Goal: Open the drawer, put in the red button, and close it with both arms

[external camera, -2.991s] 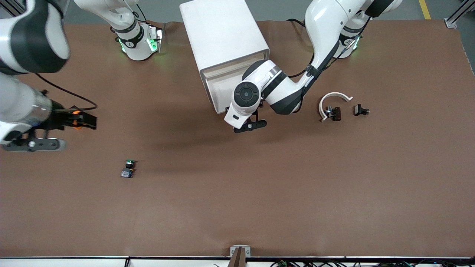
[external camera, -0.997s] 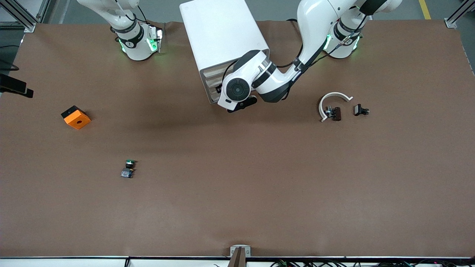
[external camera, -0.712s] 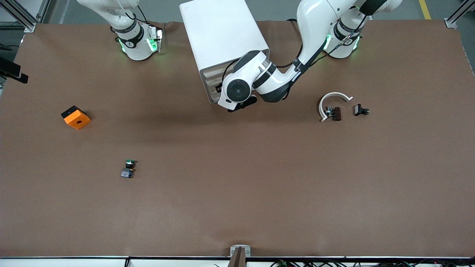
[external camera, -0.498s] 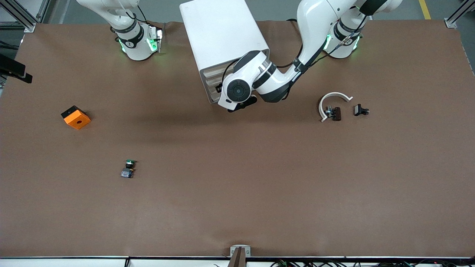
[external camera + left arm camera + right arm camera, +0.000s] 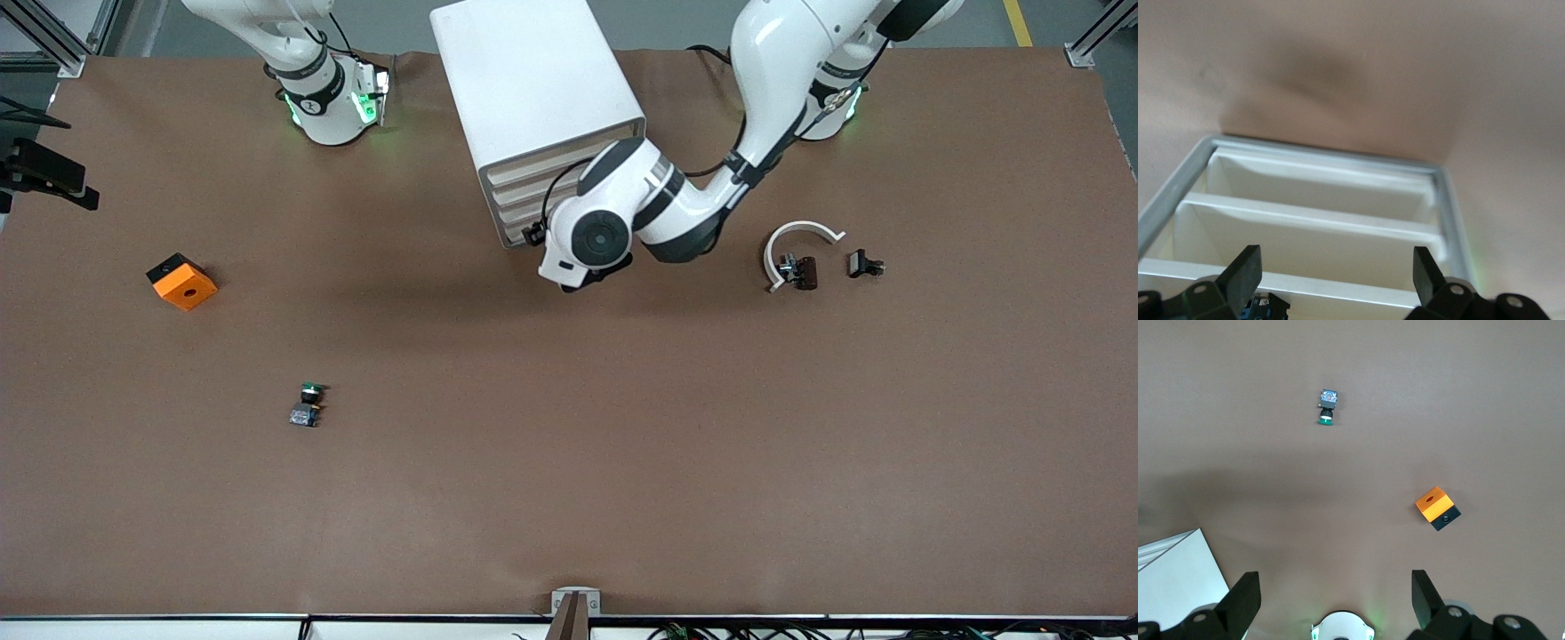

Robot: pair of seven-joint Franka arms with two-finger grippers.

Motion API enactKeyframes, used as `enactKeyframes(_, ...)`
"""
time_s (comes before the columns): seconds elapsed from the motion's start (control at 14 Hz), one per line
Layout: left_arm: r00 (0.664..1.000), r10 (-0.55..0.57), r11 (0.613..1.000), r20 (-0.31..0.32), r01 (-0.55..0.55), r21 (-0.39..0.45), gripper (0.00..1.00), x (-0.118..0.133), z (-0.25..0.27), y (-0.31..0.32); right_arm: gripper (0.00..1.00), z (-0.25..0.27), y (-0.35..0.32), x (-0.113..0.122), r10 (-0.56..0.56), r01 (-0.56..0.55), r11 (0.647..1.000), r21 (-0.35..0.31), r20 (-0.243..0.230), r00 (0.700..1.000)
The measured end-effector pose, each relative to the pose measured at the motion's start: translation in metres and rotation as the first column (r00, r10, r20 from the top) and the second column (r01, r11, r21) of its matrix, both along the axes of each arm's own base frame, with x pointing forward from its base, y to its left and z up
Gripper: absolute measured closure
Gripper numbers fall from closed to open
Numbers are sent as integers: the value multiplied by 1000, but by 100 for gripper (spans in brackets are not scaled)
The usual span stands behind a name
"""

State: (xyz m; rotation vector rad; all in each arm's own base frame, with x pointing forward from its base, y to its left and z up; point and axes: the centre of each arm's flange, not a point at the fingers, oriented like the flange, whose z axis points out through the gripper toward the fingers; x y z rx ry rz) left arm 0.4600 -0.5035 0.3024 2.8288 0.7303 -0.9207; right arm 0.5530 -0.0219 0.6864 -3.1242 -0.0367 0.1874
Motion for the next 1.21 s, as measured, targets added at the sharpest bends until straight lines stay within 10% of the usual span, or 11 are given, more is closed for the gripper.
enactKeyframes(0.57, 981, 128, 989, 147, -115, -92, 0, 110, 71, 126, 0, -1, -19, -23, -37, 37, 999, 0, -18, 999)
enactKeyframes(1.21, 902, -236, 971, 361, 235, 49, 0, 103, 113, 281, 0, 9, -35, -70, -68, 68, 998, 10, 50, 996)
